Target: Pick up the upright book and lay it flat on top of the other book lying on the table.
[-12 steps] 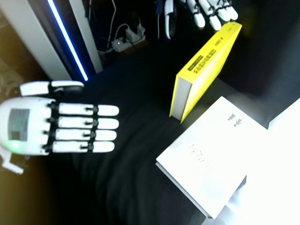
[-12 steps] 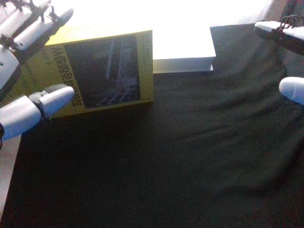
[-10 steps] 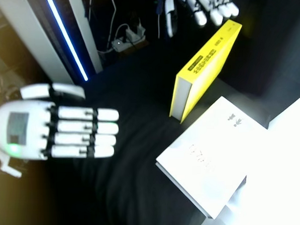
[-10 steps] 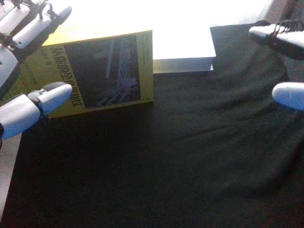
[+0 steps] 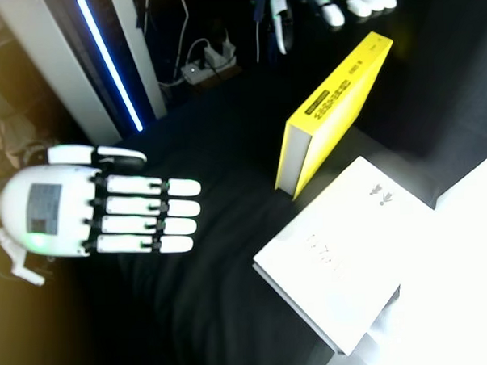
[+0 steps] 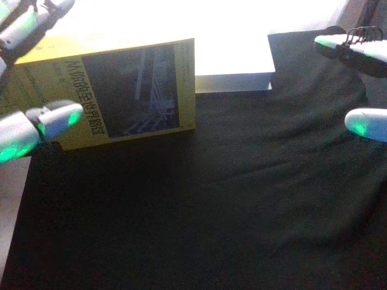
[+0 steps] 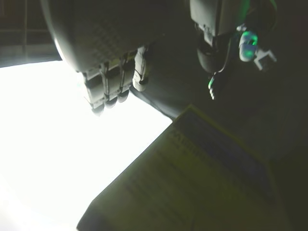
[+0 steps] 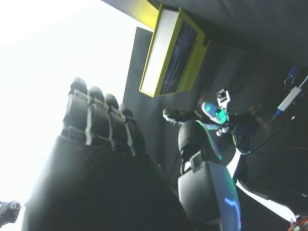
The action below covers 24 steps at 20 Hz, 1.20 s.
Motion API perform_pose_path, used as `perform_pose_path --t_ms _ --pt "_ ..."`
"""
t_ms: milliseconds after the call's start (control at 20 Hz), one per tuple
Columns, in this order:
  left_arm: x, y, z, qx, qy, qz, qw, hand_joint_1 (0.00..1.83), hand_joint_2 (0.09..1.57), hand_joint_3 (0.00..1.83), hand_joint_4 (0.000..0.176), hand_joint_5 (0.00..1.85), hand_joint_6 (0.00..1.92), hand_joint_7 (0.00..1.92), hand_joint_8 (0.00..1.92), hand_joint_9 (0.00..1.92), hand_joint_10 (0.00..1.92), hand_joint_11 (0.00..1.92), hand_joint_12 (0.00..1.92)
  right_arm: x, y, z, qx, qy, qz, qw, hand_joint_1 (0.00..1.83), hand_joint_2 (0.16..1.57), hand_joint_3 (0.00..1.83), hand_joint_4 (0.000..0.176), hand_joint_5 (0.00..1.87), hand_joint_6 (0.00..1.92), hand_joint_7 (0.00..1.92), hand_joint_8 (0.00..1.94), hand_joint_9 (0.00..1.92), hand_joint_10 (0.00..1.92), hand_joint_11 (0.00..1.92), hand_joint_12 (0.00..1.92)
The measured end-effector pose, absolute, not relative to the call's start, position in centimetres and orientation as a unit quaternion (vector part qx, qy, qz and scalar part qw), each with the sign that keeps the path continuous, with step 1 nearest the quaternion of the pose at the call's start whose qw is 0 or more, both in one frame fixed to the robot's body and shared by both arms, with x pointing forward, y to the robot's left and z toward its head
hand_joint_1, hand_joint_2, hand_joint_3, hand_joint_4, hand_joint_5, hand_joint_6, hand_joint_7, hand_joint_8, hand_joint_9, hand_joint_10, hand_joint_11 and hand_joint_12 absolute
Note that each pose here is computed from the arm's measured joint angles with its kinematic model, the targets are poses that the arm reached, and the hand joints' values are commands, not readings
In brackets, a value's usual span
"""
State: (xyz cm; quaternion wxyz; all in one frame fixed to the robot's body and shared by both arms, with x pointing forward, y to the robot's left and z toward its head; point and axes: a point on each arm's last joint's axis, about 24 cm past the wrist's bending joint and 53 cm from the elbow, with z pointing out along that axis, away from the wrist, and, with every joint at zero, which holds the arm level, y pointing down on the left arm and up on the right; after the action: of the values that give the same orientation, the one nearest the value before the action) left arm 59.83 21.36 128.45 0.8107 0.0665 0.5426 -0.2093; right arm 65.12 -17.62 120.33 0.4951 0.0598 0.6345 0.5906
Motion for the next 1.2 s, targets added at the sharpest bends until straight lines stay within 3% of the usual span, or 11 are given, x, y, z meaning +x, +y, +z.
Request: perform_pose_path --t_ms 100,250,350,450,600,750,850,950,1000,1100,1200 --pt "60.6 21.7 129.2 0.06 0.541 -0.208 0.813 0.45 1.12 0.0 0.115 0.0 0.0 0.0 0.0 0.0 0.0 0.0 0.0 65.1 -17.4 120.2 0.06 0.634 0.593 0.493 0.36 1.34 0.04 0.0 0.0 0.0 0.0 0.0 0.0 0.0 0.0 0.0" --pt "61.7 22.0 129.6 0.054 0.546 -0.205 0.811 0.47 1.07 0.0 0.155 0.0 0.0 0.0 0.0 0.0 0.0 0.0 0.0 65.1 -17.3 120.0 0.061 0.635 0.593 0.491 0.35 1.34 0.04 0.0 0.0 0.0 0.0 0.0 0.0 0.0 0.0 0.0" --pt "63.3 23.0 128.9 0.034 0.563 -0.198 0.802 0.49 1.07 0.0 0.118 0.0 0.0 0.0 0.0 0.0 0.0 0.01 0.0 65.1 -17.3 119.9 0.062 0.638 0.59 0.49 0.31 1.34 0.03 0.0 0.0 0.0 0.0 0.0 0.0 0.0 0.0 0.0" --pt "64.4 23.7 128.0 0.019 0.581 -0.192 0.791 0.46 1.08 0.0 0.156 0.0 0.0 0.0 0.0 0.0 0.0 0.01 0.01 65.1 -17.1 119.5 0.059 0.644 0.587 0.488 0.29 1.34 0.02 0.0 0.0 0.0 0.0 0.0 0.0 0.0 0.0 0.0" --pt "65.1 23.2 126.9 0.018 0.598 -0.194 0.778 0.49 1.08 0.0 0.174 0.0 0.0 0.02 0.0 0.03 0.02 0.0 0.81 65.0 -16.9 119.1 0.056 0.651 0.582 0.484 0.39 1.33 0.01 0.0 0.0 0.0 0.0 0.0 0.0 0.0 0.0 0.0" --pt "65.5 23.4 126.2 0.015 0.608 -0.193 0.77 0.5 1.06 0.0 0.176 0.02 0.0 0.08 0.01 0.06 0.1 0.0 1.14 65.1 -17.0 119.0 0.058 0.653 0.581 0.483 0.44 1.33 0.01 0.0 0.0 0.0 0.0 0.0 0.0 0.0 0.0 0.0" --pt "65.9 23.5 125.6 0.007 0.617 -0.192 0.763 0.59 1.08 0.0 0.125 0.2 0.08 0.38 0.11 0.2 0.81 0.0 1.71 65.0 -16.9 119.0 0.058 0.653 0.582 0.482 0.45 1.32 0.01 0.0 0.0 0.0 0.0 0.0 0.0 0.0 0.0 0.0" --pt "66.0 23.3 125.2 0.007 0.622 -0.194 0.759 0.68 1.1 0.0 0.0 0.53 0.28 0.63 0.45 0.44 1.13 0.28 1.74 64.9 -16.8 118.9 0.056 0.653 0.582 0.481 0.49 1.32 0.0 0.009 0.0 0.0 0.0 0.0 0.0 0.0 0.0 0.0" --pt "66.0 23.2 125.3 0.009 0.621 -0.195 0.759 0.75 1.13 0.0 0.0 0.71 0.55 0.73 0.9 0.69 1.35 0.58 1.79 64.9 -16.8 118.9 0.057 0.653 0.582 0.481 0.48 1.32 0.01 0.008 0.0 0.0 0.0 0.0 0.0 0.0 0.0 0.0" --pt "65.9 23.3 125.7 0.005 0.615 -0.197 0.764 0.91 1.21 0.01 0.159 0.76 1.34 0.75 1.65 0.78 1.85 0.85 1.91 64.9 -16.8 118.9 0.057 0.653 0.582 0.481 0.48 1.32 0.01 0.012 0.0 0.0 0.0 0.0 0.0 0.0 0.0 0.0" --pt "65.9 23.3 125.6 0.004 0.616 -0.199 0.762 1.03 1.14 0.0 0.174 1.05 1.89 1.17 1.91 1.26 1.92 1.35 1.92 64.9 -16.8 118.9 0.057 0.653 0.582 0.481 0.46 1.33 0.01 0.012 0.0 0.0 0.0 0.0 0.0 0.0 0.0 0.0"
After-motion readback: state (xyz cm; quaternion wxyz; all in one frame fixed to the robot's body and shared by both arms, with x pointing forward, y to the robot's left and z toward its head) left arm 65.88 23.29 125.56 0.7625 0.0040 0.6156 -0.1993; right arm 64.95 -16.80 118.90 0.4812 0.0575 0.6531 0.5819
